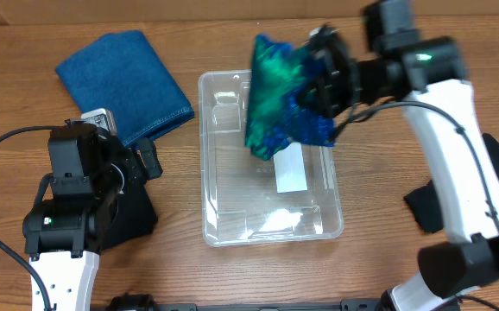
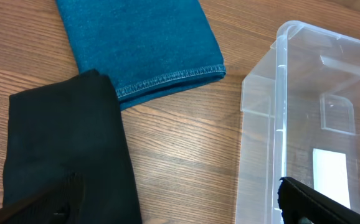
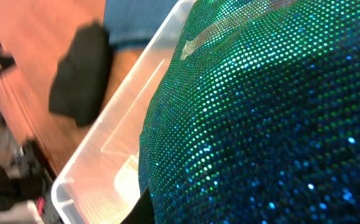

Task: Pack container
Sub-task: 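Carry the sparkly cloth into the bin's left side and release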

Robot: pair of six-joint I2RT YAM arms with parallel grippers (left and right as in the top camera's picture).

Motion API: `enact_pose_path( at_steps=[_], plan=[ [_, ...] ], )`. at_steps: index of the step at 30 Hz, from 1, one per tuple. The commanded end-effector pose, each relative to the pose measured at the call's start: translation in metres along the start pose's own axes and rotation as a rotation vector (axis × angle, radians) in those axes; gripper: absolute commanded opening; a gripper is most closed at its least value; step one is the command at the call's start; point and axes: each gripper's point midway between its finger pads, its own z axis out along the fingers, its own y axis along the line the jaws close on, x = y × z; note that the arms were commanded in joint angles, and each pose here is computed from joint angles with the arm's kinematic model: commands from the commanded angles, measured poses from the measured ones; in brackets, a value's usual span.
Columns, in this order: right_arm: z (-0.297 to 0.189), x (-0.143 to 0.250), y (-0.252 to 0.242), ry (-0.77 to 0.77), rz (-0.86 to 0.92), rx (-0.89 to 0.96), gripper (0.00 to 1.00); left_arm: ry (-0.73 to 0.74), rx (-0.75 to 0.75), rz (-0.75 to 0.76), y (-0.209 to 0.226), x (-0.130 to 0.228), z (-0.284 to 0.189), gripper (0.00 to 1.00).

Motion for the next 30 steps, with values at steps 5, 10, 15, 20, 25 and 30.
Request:
enact_pose_path(
  at_steps=[5,10,15,20,25,30],
  plan=[
    [0.094,0.014,0.008,0.173,-0.089,-0.066,0.04,-0.024,0.011,0.026,-0.005,-0.009,-0.007,1.0],
    [0.123,0.016,0.002,0.189,-0.07,-0.109,0.04,-0.025,0.011,0.027,-0.005,-0.009,-0.007,1.0],
    [0.127,0.009,0.001,0.159,-0.073,-0.119,0.04,-0.025,0.011,0.026,-0.005,-0.009,-0.007,1.0],
    [0.148,0.02,-0.009,0.198,-0.006,-0.12,0.04,-0.025,0.011,0.026,-0.005,-0.009,-0.007,1.0],
    [0.15,0.029,-0.023,0.235,0.001,-0.045,1.0,-0.026,0.01,0.026,-0.005,-0.009,-0.007,1.0],
    [0.134,0.032,-0.075,0.265,0.135,0.307,1.0,-0.026,0.01,0.037,-0.005,-0.009,-0.007,1.0]
  ],
)
